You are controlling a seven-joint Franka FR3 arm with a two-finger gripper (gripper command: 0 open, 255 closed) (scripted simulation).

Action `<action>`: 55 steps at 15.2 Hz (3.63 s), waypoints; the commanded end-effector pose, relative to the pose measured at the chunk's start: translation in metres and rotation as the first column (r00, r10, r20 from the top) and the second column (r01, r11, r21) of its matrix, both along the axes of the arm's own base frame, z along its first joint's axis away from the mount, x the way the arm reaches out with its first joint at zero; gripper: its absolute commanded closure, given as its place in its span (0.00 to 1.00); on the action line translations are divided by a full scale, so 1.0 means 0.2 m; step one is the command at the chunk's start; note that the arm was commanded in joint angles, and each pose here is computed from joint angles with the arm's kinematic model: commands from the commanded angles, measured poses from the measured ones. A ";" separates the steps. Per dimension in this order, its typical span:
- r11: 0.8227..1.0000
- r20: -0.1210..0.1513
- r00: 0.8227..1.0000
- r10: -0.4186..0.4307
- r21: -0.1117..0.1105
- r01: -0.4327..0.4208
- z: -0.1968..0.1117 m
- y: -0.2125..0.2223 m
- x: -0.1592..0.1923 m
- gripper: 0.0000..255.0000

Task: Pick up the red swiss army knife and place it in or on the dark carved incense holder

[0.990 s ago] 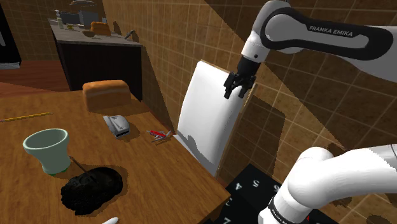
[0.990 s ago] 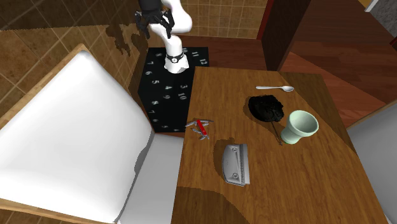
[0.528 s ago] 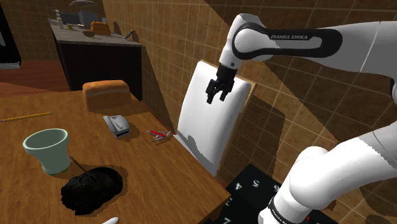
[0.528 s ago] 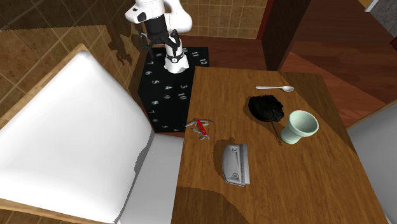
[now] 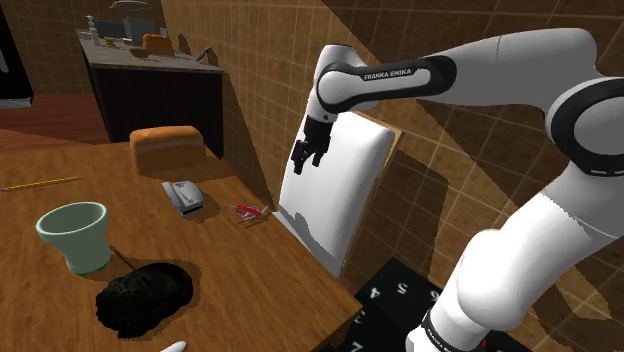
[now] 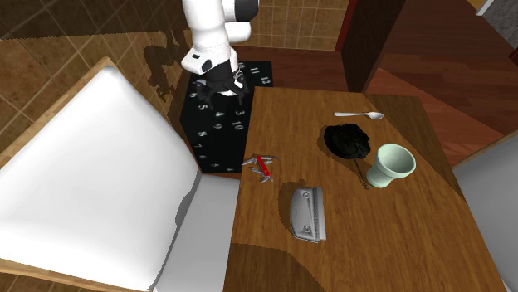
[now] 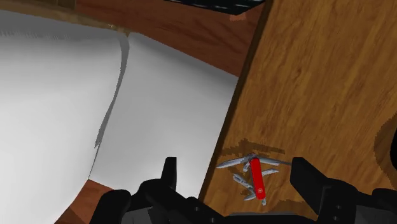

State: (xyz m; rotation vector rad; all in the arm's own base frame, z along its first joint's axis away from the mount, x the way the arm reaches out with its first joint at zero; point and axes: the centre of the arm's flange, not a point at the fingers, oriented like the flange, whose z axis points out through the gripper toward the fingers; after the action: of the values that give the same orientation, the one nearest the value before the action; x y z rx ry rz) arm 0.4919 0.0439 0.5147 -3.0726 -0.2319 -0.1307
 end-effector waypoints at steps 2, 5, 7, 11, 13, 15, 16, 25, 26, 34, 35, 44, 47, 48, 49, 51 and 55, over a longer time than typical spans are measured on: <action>0.998 -0.006 0.998 0.067 -0.013 -0.067 -0.12 0.09 0.14 0.00; 0.991 -0.014 0.991 0.133 -0.025 -0.133 -0.23 0.18 0.28 0.00; 0.984 -0.019 0.984 0.176 -0.033 -0.177 -0.31 0.25 0.37 0.00; 0.964 -0.031 0.965 0.261 -0.048 -0.262 -0.46 0.40 0.54 0.00; 0.951 -0.037 0.952 0.303 -0.056 -0.305 -0.54 0.48 0.62 0.00; 0.936 -0.043 0.938 0.344 -0.062 -0.346 -0.62 0.56 0.70 0.00; 0.928 -0.047 0.930 0.364 -0.066 -0.367 -0.66 0.60 0.73 0.00; 0.918 -0.051 0.920 0.388 -0.070 -0.390 -0.91 0.65 0.78 0.00; 0.918 -0.051 0.920 0.388 -0.070 -0.390 -0.91 0.65 0.78 0.00; 0.918 -0.051 0.920 0.388 -0.070 -0.390 -0.91 0.65 0.78 1.00; 0.918 -0.051 0.920 0.388 -0.070 -0.390 -0.91 0.65 0.78 1.00; 0.918 -0.051 0.920 0.388 -0.070 -0.390 -0.88 0.65 0.78 1.00; 0.918 -0.051 0.920 0.388 -0.070 -0.390 -0.80 0.65 0.78 1.00; 0.918 -0.051 0.920 0.388 -0.070 -0.390 -0.78 0.65 0.78 1.00; 0.918 -0.051 0.920 0.388 -0.070 -0.390 -0.75 0.65 0.78 1.00; 0.918 -0.051 0.920 0.388 -0.070 -0.390 -0.70 0.65 0.78 1.00; 0.918 -0.051 0.920 0.388 -0.070 -0.390 -0.59 0.65 0.78 1.00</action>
State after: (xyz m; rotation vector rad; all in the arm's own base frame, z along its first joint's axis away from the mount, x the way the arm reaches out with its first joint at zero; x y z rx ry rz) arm 0.6467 0.1749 0.3903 -3.0245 -0.8566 -0.0474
